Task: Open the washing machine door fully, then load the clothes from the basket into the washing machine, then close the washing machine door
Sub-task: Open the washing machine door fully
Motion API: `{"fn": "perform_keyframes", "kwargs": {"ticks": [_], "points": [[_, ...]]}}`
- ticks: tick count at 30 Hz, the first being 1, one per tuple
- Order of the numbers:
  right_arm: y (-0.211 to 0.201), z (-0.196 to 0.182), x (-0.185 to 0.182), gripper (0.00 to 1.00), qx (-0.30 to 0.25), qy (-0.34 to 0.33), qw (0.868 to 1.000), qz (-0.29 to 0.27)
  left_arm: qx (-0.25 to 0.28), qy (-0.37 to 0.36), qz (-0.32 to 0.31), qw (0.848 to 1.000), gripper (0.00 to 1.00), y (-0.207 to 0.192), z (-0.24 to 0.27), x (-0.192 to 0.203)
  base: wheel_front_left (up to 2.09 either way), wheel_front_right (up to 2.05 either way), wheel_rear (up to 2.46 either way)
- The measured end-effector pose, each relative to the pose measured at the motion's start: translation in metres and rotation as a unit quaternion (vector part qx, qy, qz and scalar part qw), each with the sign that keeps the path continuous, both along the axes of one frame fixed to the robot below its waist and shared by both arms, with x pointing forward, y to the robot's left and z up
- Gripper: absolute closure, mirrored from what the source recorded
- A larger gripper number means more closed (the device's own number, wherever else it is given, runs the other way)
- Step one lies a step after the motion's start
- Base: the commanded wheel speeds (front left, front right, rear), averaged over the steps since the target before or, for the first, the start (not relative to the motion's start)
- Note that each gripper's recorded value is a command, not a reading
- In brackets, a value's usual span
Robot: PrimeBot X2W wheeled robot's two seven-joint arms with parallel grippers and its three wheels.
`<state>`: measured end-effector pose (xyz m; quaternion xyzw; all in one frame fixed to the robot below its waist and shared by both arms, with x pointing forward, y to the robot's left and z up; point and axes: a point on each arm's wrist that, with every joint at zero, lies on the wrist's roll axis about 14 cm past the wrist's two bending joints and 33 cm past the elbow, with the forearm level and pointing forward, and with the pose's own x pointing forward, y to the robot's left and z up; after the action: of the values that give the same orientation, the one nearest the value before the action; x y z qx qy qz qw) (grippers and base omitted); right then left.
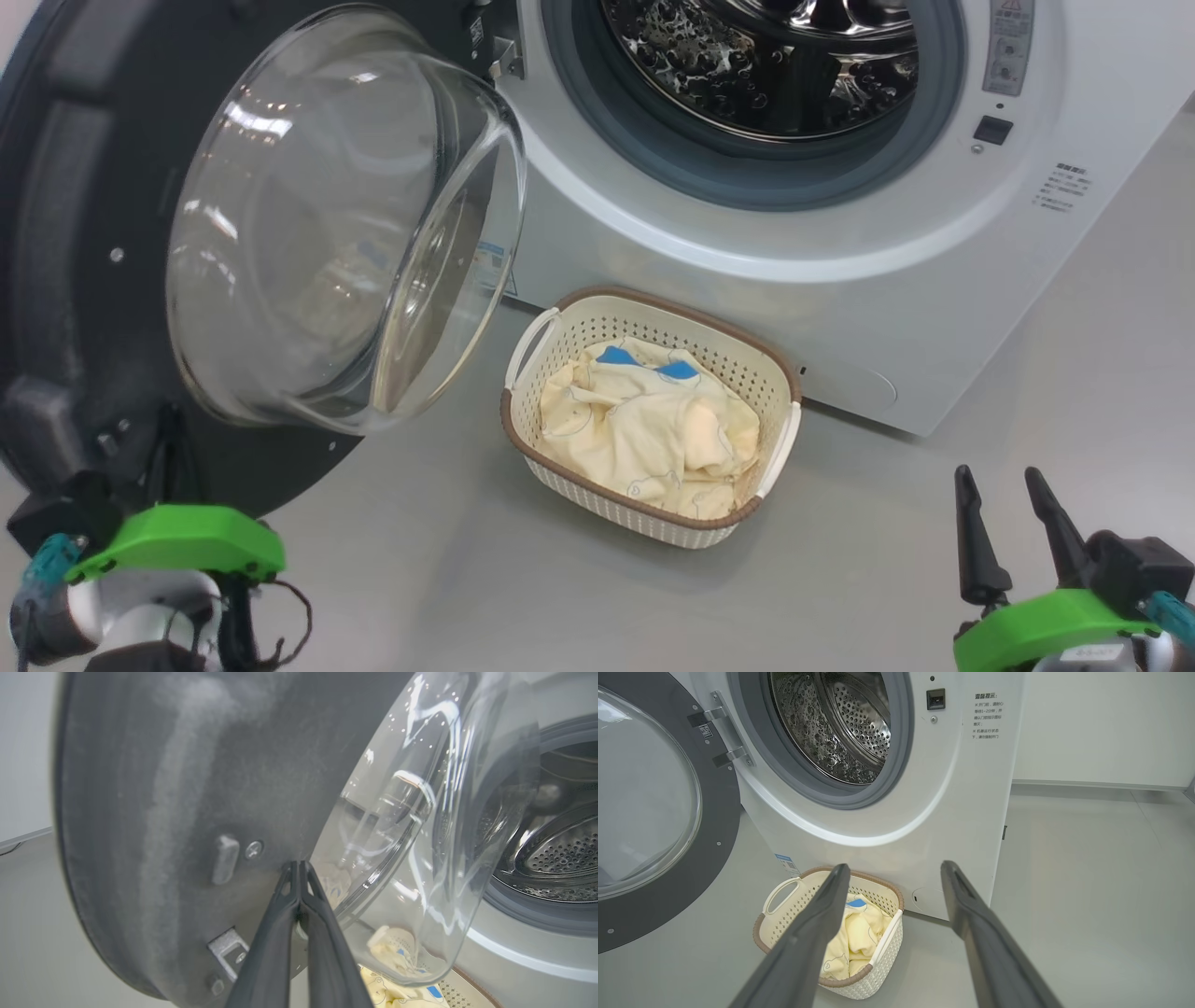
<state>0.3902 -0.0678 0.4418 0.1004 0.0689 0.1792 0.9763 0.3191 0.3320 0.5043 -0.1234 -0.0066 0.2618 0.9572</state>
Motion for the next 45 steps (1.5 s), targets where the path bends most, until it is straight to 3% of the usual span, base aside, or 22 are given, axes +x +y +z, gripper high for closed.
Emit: {"fn": "perform_keyframes", "kwargs": {"ticks": [16,45], "points": [[-0.021,-0.009,-0.005,0.00,-0.012,0.011,1.000,-0.027,0.028,0.020,0.074,0.997,1.00,0.065,0.000,0.023,0.00,0.00,0.00],[-0.042,-0.012,-0.011,0.00,-0.016,0.017,0.998,-0.059,0.070,0.052,0.106,0.991,1.00,0.088,0.001,0.042,0.00,0.00,0.00]]}}
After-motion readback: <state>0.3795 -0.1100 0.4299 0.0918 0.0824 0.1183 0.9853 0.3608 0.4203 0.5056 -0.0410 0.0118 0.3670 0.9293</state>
